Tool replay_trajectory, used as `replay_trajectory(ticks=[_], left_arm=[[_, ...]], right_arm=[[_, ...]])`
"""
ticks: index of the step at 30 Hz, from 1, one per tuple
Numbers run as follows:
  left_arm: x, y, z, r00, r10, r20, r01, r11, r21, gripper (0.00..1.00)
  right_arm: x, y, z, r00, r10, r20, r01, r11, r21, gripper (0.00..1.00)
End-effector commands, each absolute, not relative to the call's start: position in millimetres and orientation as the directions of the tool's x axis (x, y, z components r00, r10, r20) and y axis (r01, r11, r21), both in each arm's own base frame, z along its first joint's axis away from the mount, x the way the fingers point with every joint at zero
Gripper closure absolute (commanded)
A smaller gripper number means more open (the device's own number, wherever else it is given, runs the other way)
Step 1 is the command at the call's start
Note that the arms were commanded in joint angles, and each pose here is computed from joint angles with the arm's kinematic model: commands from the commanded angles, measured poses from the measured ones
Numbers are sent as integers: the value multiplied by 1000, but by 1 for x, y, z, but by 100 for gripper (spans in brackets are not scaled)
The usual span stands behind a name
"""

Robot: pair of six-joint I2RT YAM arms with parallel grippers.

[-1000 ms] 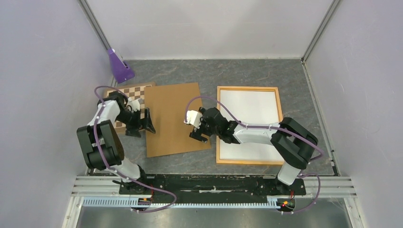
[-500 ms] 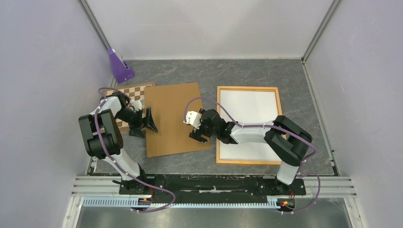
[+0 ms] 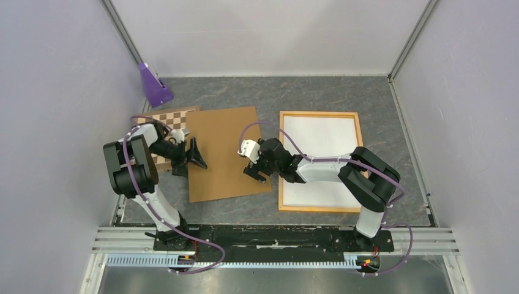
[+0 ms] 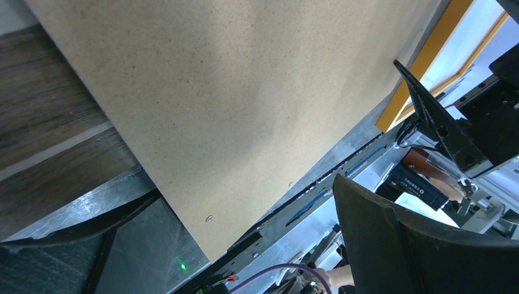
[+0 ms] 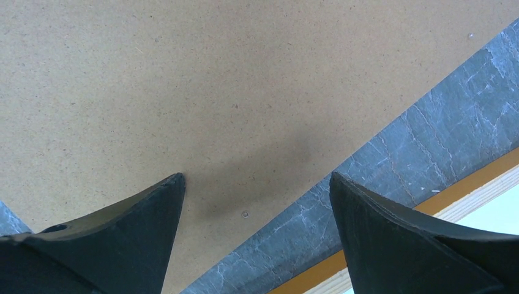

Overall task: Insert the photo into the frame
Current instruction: Pick up the photo frame item at the center of the board.

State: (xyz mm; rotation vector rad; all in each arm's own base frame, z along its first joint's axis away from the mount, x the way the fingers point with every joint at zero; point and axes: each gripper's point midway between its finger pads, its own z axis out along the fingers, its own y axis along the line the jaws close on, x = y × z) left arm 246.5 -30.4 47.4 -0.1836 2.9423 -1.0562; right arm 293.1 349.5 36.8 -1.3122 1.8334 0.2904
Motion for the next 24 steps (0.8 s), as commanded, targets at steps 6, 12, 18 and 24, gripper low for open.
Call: replay_trajectory(ticks=[6, 12, 18, 24], left_arm=[[252, -50, 71, -993, -91, -80, -5, 694, -720, 11], [253, -52, 88, -983, -79, -163, 65, 689, -722, 23], [257, -57, 108, -969, -80, -232, 121, 669, -733, 35], [267, -62, 134, -949, -92, -303, 177, 639, -749, 45]], right_arm=[[292, 341, 21, -145, -688, -712, -869, 432, -240, 10], [291, 338, 18, -148, -695, -704, -868, 432, -244, 13], [291, 337, 18, -149, -696, -703, -868, 432, -244, 14], [294, 338, 32, -135, -680, -721, -860, 441, -256, 15]])
